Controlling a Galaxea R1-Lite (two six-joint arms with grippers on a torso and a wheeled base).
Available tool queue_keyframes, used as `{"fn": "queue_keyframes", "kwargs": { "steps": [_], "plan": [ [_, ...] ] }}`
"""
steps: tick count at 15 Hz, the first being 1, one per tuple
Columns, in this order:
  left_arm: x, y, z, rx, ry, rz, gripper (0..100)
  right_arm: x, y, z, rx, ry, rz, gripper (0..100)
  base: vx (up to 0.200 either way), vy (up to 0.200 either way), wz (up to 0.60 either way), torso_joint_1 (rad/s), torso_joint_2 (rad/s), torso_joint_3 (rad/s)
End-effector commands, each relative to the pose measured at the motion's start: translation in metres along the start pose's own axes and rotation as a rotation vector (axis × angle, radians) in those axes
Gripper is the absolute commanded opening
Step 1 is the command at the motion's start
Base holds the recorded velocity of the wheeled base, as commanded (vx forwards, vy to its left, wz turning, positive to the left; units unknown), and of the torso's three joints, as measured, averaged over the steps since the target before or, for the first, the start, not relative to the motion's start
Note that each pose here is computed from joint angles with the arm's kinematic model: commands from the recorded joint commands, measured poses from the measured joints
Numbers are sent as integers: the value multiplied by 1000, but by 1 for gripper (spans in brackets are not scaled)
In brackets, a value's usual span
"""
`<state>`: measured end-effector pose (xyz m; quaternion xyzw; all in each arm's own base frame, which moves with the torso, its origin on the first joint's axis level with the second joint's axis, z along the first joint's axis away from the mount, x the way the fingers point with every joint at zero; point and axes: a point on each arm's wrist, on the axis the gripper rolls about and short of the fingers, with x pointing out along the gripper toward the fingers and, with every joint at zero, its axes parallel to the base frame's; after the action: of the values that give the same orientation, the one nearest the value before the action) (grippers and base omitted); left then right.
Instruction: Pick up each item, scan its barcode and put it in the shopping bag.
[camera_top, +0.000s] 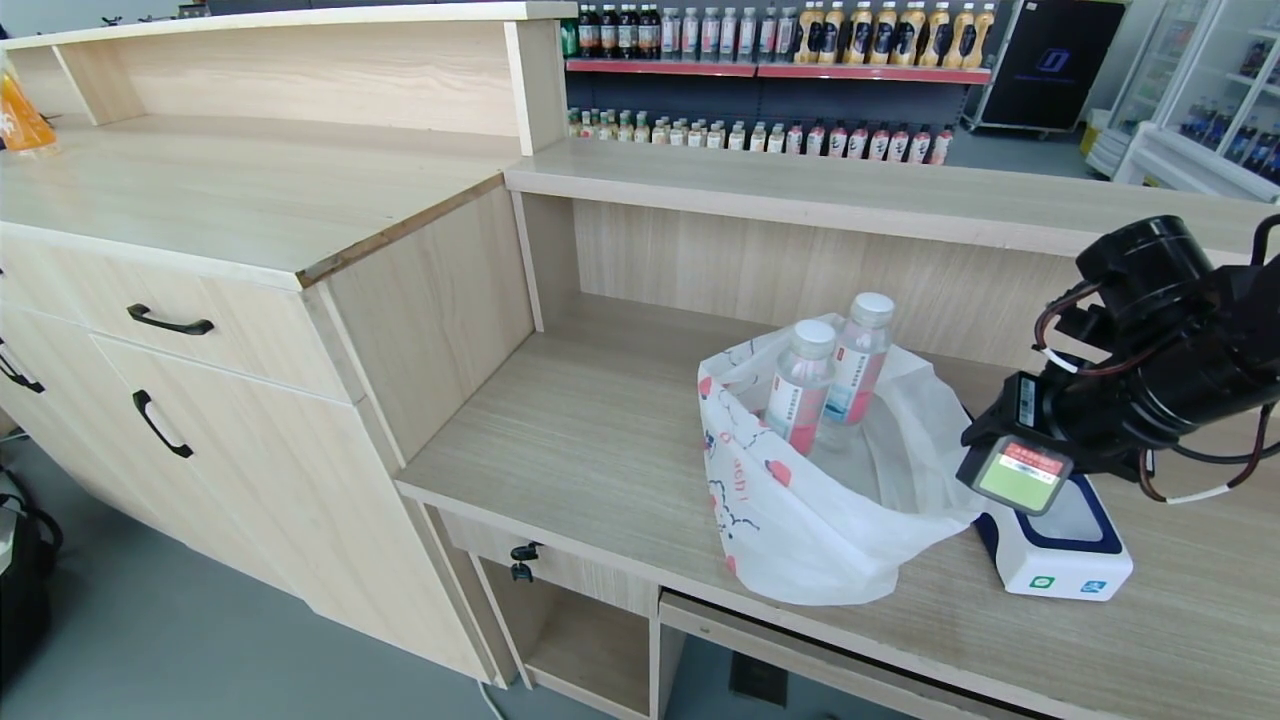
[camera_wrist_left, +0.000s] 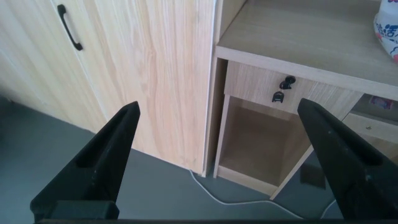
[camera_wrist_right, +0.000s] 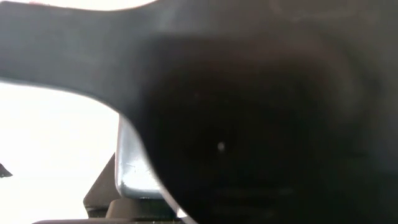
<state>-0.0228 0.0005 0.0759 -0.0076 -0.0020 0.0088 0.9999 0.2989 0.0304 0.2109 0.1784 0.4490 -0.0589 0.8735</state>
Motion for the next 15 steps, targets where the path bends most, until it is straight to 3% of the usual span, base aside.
{"fn": "queue_keyframes", "kwargs": {
  "steps": [1, 5, 6, 7, 8, 9, 11, 13, 15],
  "plan": [
    [0, 0, 0, 0, -1, 1, 100, 1, 1, 0, -4, 2, 2, 0, 0, 0, 0, 0, 0, 0],
    [0, 0, 0, 0, -1, 1, 100, 0, 1, 0, -4, -8, 6, 0, 0, 0, 0, 0, 0, 0],
    [0, 0, 0, 0, -1, 1, 100, -4, 4, 4, -6, -57, 29, 0, 0, 0, 0, 0, 0, 0],
    [0, 0, 0, 0, -1, 1, 100, -11, 7, 8, -19, -128, 51, 0, 0, 0, 0, 0, 0, 0],
    [0, 0, 0, 0, -1, 1, 100, -28, 11, 13, -80, -284, 71, 0, 0, 0, 0, 0, 0, 0],
    [0, 0, 0, 0, -1, 1, 100, -47, 6, 10, -227, -481, 63, 0, 0, 0, 0, 0, 0, 0],
    [0, 0, 0, 0, -1, 1, 100, -47, -16, -3, -434, -654, -7, 0, 0, 0, 0, 0, 0, 0],
    [0, 0, 0, 0, -1, 1, 100, -29, -28, -20, -521, -707, -46, 0, 0, 0, 0, 0, 0, 0],
    [0, 0, 0, 0, -1, 1, 100, -16, -32, -38, -548, -701, -35, 0, 0, 0, 300, -1, 1, 6]
  ]
}}
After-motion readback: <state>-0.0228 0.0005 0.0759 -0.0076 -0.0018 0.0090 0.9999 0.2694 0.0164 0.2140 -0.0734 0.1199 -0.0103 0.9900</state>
